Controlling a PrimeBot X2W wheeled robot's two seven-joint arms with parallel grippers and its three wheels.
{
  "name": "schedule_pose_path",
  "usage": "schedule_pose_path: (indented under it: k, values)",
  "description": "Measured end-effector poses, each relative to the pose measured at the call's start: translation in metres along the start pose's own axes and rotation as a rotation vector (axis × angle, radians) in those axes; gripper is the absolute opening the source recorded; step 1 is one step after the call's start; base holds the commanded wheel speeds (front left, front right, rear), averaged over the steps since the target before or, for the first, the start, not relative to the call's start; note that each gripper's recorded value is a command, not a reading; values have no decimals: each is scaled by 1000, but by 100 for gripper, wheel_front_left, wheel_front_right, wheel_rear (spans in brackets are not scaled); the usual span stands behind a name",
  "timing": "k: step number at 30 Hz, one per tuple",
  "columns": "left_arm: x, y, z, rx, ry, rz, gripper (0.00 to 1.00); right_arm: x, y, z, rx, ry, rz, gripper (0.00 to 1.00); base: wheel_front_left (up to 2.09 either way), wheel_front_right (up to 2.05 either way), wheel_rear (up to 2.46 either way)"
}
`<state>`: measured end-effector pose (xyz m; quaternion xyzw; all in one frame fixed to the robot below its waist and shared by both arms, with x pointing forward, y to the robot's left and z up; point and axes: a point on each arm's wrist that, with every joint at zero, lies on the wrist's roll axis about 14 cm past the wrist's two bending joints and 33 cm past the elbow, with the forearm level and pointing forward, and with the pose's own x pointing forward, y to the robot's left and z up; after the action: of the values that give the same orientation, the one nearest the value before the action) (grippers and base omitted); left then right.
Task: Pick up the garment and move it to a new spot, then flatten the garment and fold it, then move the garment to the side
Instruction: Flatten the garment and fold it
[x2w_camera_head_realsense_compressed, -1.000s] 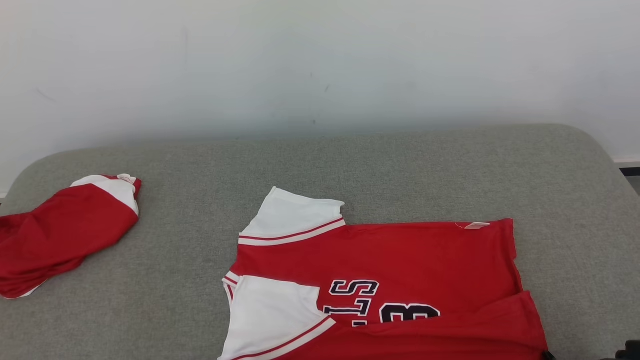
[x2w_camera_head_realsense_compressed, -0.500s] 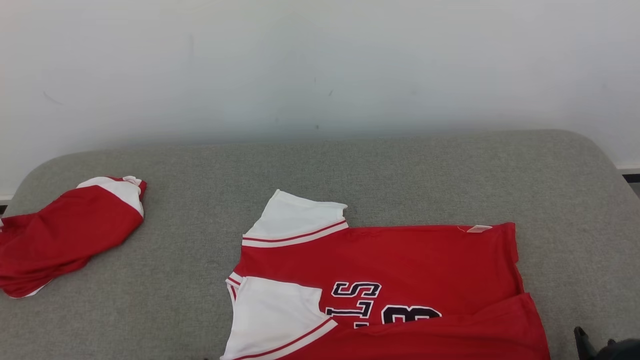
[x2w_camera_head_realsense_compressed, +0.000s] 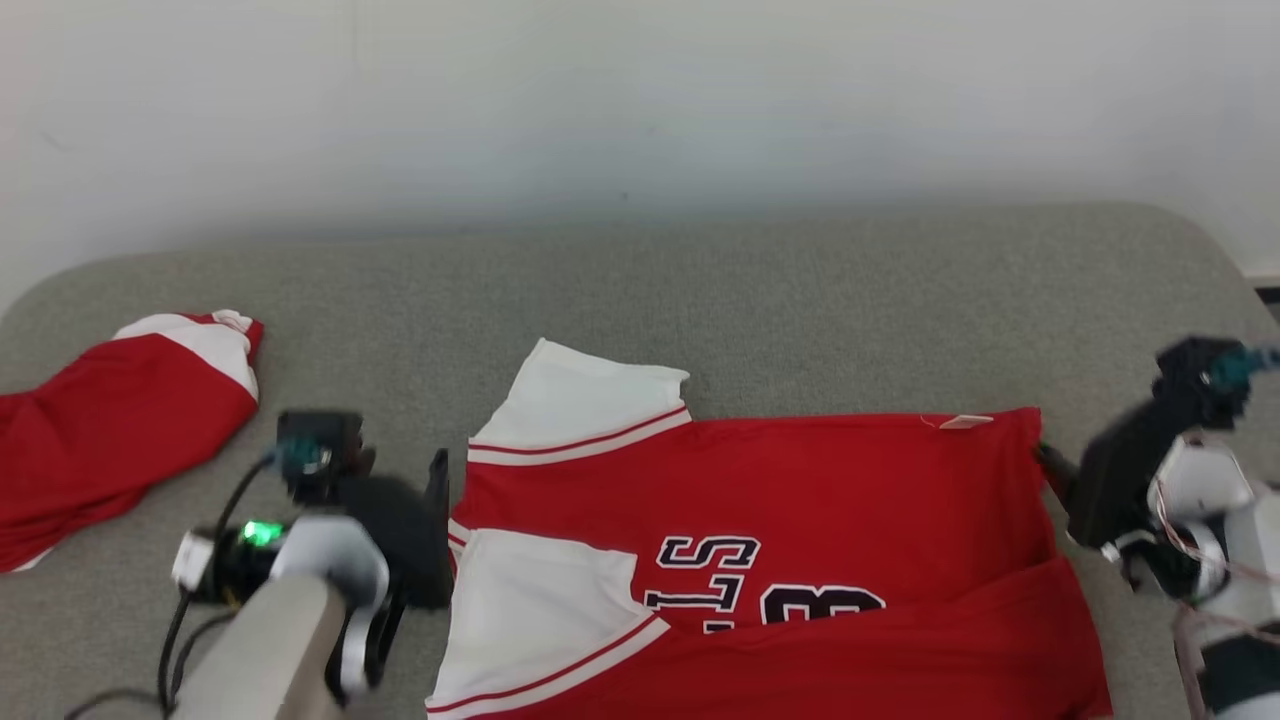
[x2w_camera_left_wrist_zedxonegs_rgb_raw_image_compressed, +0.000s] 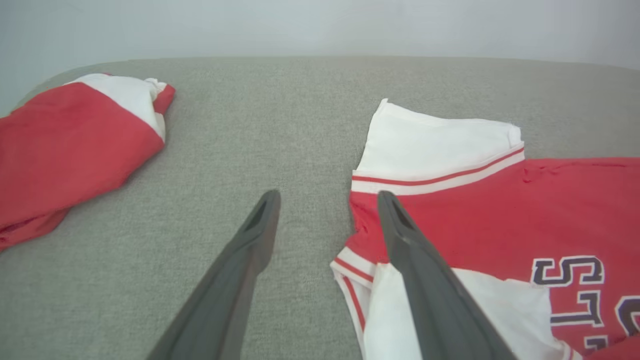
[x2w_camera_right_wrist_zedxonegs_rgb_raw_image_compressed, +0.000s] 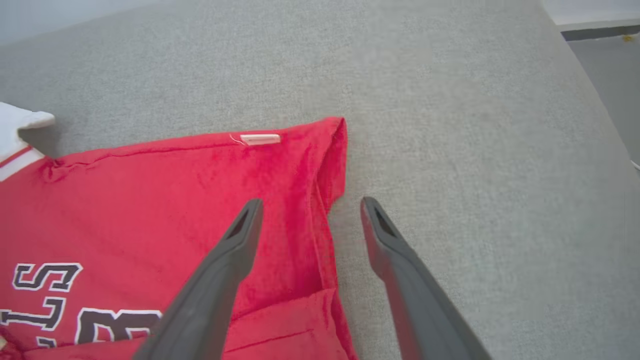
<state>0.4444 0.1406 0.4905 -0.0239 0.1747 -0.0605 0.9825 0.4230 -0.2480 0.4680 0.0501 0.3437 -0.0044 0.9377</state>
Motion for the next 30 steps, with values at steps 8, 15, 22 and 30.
schedule_pose_path:
  k: [8, 15, 22, 30]
  values:
    - [60, -29, 26, 37, 53, -61, 100, 30, 12, 24, -147, 118, 2, 100, 0, 0, 0]
    - [105, -43, 17, 97, 117, -104, 100, 53, 14, 35, -203, 135, 10, 100, 0, 0, 0]
    - [141, -59, 1, 127, 161, -151, 100, 70, 9, 45, -204, 113, 15, 100, 0, 0, 0]
    - [164, -68, -22, 186, 214, -168, 100, 75, -7, 26, -194, 161, -2, 100, 0, 0, 0]
